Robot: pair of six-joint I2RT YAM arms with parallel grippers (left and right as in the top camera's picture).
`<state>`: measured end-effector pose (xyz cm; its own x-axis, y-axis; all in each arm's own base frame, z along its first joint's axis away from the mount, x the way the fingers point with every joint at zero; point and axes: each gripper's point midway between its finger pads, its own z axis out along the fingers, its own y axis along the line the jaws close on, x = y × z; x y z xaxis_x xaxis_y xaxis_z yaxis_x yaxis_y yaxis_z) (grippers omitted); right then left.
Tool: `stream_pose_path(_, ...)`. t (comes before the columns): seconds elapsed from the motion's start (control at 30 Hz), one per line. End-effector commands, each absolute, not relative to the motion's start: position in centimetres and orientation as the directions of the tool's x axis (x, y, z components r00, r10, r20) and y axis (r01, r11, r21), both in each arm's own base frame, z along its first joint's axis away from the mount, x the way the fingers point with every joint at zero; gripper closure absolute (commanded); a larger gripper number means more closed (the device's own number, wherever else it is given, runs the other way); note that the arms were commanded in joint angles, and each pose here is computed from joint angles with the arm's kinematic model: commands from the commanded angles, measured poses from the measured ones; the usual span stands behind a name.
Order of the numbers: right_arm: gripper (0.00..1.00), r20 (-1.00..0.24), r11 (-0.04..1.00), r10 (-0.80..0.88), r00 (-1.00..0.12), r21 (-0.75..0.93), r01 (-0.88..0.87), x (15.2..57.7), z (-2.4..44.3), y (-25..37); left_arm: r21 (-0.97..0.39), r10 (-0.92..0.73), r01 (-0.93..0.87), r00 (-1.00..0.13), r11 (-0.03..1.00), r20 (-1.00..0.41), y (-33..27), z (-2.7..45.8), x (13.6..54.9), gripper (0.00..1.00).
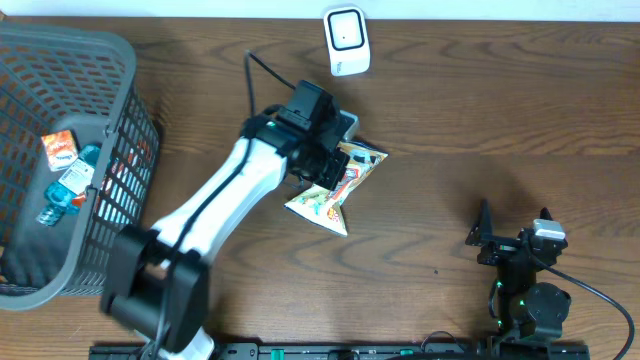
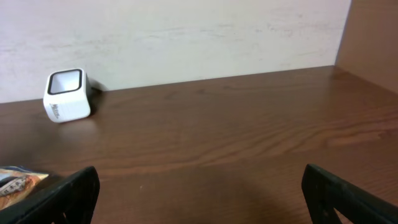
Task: Scan the item barcode
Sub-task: 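Carry the snack bag toward the scanner and release it on the table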
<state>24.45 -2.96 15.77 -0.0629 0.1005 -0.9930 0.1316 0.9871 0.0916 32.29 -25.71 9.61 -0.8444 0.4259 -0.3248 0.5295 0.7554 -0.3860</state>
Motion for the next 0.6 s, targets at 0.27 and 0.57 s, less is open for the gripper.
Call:
stream_pose_path(0.27, 0.01, -0.994, 0.988, 0.085, -0.065, 0.076, 0.134, 24.4, 15.6, -3.1, -0.445, 0.429, 0.407, -0.902, 0.797, -0.057, -25.9, -2.8, 31.0, 0.93)
stream_pose_path(0.57, 0.01, -0.994, 0.988, 0.085, -0.065, 0.076, 0.134, 24.4, 15.6, -3.1, -0.417, 0.423, 0.415, -0.903, 0.808, -0.079, -25.9, -0.4, 32.2, 0.92)
